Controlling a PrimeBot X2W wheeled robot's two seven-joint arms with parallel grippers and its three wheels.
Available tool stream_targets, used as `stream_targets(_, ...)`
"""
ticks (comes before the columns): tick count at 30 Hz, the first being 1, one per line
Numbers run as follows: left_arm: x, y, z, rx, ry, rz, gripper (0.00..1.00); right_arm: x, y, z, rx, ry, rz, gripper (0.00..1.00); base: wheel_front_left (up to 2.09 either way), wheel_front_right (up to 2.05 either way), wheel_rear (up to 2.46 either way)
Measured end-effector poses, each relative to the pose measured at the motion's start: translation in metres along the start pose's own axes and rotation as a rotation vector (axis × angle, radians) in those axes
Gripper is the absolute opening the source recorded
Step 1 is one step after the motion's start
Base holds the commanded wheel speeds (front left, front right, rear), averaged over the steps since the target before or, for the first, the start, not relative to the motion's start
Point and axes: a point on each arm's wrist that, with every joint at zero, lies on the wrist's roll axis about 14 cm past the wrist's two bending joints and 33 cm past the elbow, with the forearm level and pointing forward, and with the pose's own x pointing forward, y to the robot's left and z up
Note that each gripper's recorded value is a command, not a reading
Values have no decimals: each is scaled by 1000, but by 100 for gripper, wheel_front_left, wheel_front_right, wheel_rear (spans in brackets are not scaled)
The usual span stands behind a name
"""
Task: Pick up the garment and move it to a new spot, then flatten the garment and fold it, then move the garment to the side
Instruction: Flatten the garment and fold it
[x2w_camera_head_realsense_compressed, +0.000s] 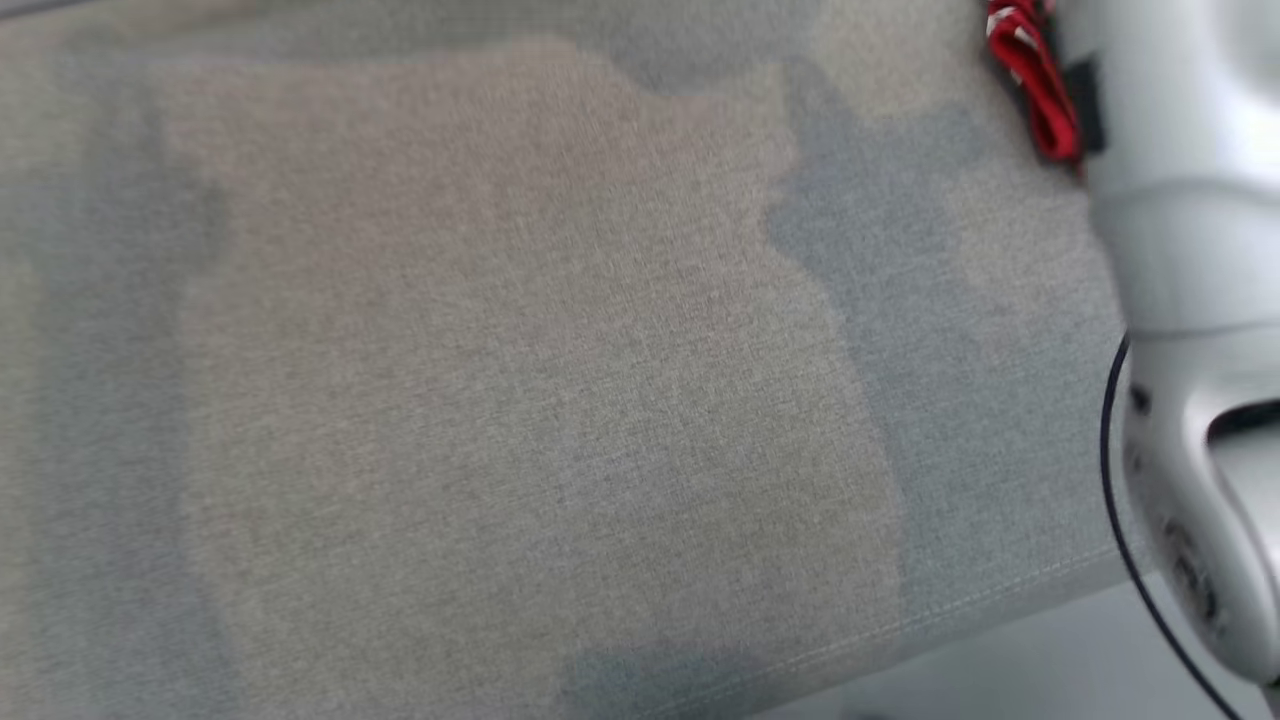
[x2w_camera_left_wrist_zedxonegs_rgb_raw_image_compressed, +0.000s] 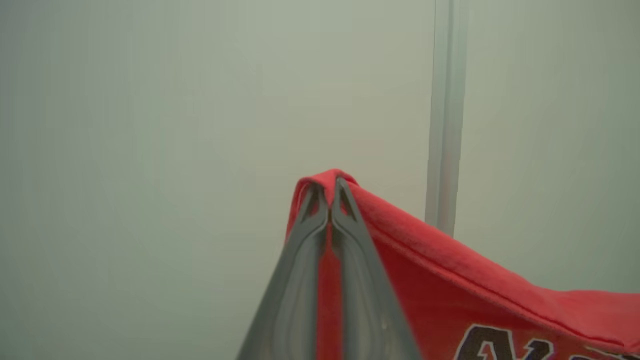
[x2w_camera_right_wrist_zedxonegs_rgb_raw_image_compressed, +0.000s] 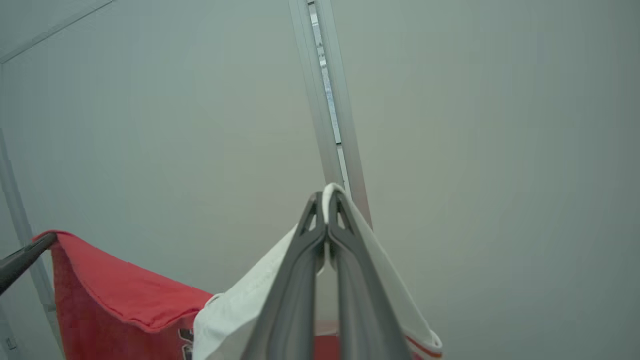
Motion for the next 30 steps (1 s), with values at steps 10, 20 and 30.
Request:
stream_targets(10,-41,29,-161,-83,262,53,0,-76,-21,-146,107,279,-31,0,0,0,0)
stream_targets(20,-39,21,-144,-170,213,34,0,-87,-10,-133,156,236,8,0,0,0,0)
stream_targets(30,-111,19,-144,-259,248,39,0,-148,-25,-120,201,235,-74,0,0,0,0)
